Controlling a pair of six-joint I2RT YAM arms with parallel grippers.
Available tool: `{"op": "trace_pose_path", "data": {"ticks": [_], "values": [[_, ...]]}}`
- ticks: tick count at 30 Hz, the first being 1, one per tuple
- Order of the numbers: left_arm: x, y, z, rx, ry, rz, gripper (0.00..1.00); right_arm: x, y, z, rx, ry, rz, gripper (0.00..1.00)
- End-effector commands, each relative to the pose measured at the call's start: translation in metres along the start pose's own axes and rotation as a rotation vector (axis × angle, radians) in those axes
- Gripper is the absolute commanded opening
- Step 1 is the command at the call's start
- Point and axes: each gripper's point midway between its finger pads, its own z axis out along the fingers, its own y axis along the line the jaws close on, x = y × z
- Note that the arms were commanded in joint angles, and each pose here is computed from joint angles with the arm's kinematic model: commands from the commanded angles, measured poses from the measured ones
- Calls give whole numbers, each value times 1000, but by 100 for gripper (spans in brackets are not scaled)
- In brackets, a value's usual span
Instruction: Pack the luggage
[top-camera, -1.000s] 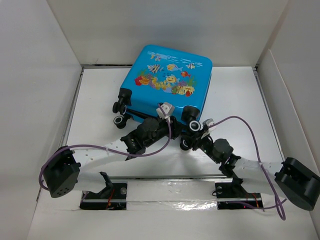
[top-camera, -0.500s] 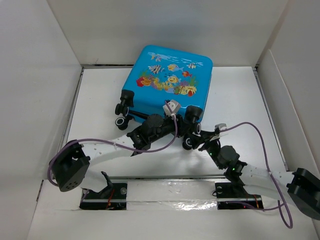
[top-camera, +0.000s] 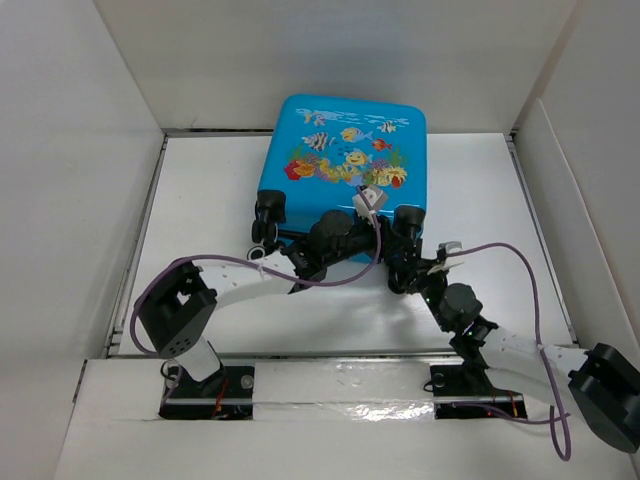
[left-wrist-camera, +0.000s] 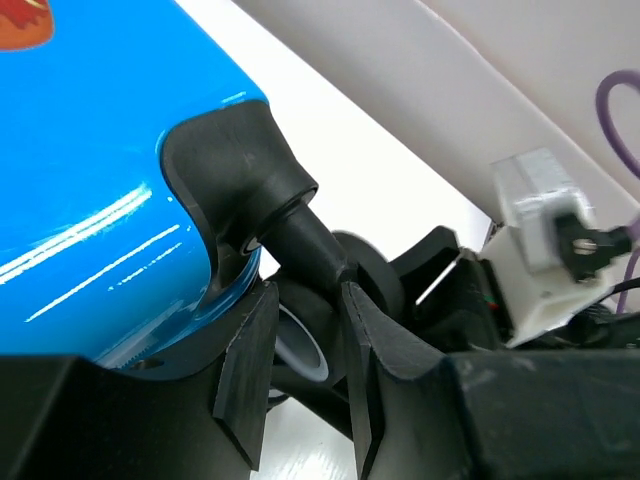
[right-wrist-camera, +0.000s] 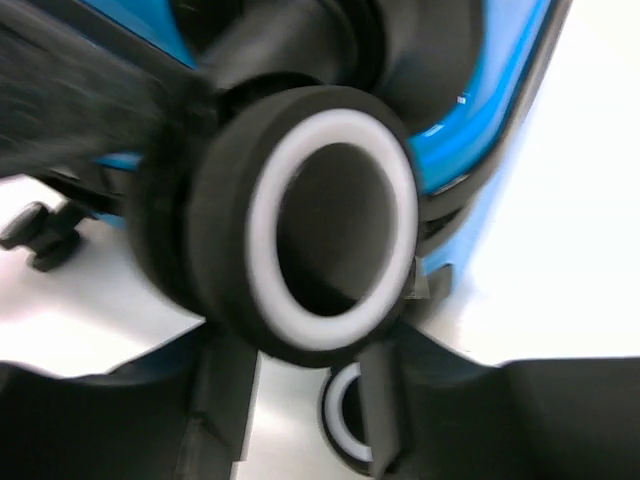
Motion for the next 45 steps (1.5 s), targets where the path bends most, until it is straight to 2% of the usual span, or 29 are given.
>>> {"op": "trace_pose_path", "data": {"ticks": [1, 5, 7, 9, 14, 19, 25, 29, 31, 33, 38, 39, 40, 42, 43, 45], "values": [[-60, -21, -17, 34, -173, 5, 28, 1, -9, -1, 9, -25, 10, 43], [-66, 5, -44, -60, -210, -8, 28, 15, -30, -2, 133, 13, 100, 46], [-66, 20, -63, -120, -224, -22, 28, 10, -30, 0, 131, -8, 107, 50], [-65, 31, -83, -171, -244, -37, 30, 7, -29, 3, 110, -5, 79, 55], [-67, 54, -124, -296, -316, -66, 33, -15, -28, 18, 66, -54, -19, 58], [-39, 68, -140, -343, -274, -82, 33, -24, -31, 27, 15, -88, -95, 54], [-15, 70, -142, -321, -216, -84, 32, -40, -28, 32, 7, -159, -126, 54], [-9, 70, -143, -319, -201, -86, 31, -50, -34, 30, 47, -191, -121, 58], [-10, 63, -141, -275, -203, -86, 31, -53, -40, 27, 84, -208, -101, 63], [-9, 58, -138, -243, -203, -94, 30, -60, -45, 27, 110, -228, -101, 63], [-2, 50, -130, -186, -176, -108, 28, -71, -46, 43, 70, -248, -157, 46], [-1, 51, -130, -189, -176, -108, 28, -76, -37, 44, 28, -271, -161, 41], [-1, 48, -130, -186, -176, -105, 28, -72, -40, 49, 31, -258, -168, 32], [-2, 48, -132, -188, -183, -99, 28, -73, -32, 51, -14, -269, -177, 21], [-2, 50, -133, -197, -186, -96, 28, -72, -30, 52, -28, -269, -181, 12], [-3, 51, -135, -203, -193, -91, 27, -69, -26, 52, -52, -269, -175, 5]]}}
